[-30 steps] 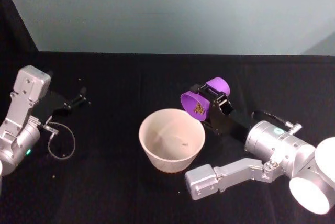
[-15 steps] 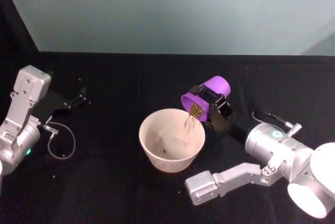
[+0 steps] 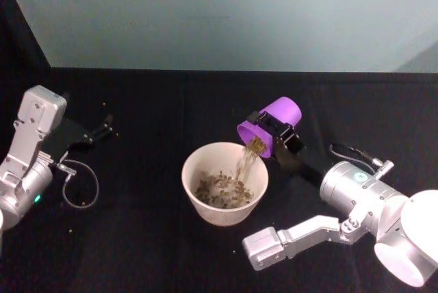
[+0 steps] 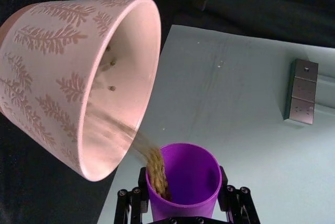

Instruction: Pick up the cup and pour the mung beans from the cup into the bowl.

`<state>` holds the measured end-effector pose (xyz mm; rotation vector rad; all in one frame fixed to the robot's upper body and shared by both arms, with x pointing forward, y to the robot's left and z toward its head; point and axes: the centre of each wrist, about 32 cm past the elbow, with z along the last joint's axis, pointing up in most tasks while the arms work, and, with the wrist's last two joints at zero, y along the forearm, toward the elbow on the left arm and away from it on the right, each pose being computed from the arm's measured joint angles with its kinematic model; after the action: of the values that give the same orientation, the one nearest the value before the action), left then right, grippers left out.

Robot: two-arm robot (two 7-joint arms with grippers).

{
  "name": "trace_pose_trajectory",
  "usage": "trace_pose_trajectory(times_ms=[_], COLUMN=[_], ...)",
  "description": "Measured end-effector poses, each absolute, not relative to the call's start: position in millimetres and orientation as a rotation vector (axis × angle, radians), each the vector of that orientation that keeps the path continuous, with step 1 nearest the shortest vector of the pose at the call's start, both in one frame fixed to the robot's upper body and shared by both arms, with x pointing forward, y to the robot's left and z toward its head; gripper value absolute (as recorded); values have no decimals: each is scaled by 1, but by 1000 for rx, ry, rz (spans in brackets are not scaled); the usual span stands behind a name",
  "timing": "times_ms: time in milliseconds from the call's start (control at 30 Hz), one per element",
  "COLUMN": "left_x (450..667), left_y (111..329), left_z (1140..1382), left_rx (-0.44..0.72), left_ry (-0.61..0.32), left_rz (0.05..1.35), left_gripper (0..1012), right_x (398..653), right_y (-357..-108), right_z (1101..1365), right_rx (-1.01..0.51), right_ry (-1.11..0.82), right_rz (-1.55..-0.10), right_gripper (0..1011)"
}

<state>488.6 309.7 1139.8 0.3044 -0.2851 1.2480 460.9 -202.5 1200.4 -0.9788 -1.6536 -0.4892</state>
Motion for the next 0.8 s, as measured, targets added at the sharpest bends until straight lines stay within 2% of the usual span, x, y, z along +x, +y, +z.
trace_pose_trajectory(times_ms=[800], left_x=[489], left_y=[310], left_z=[1140], left_rx=[304], left_ry=[-285], left_rz=[1248], left_gripper=[1000], right_x=[457], right_y=[-201], right_z=[1202], right_rx=[-1022], right_ry=[-1786], right_rz=[-470], right_gripper=[735])
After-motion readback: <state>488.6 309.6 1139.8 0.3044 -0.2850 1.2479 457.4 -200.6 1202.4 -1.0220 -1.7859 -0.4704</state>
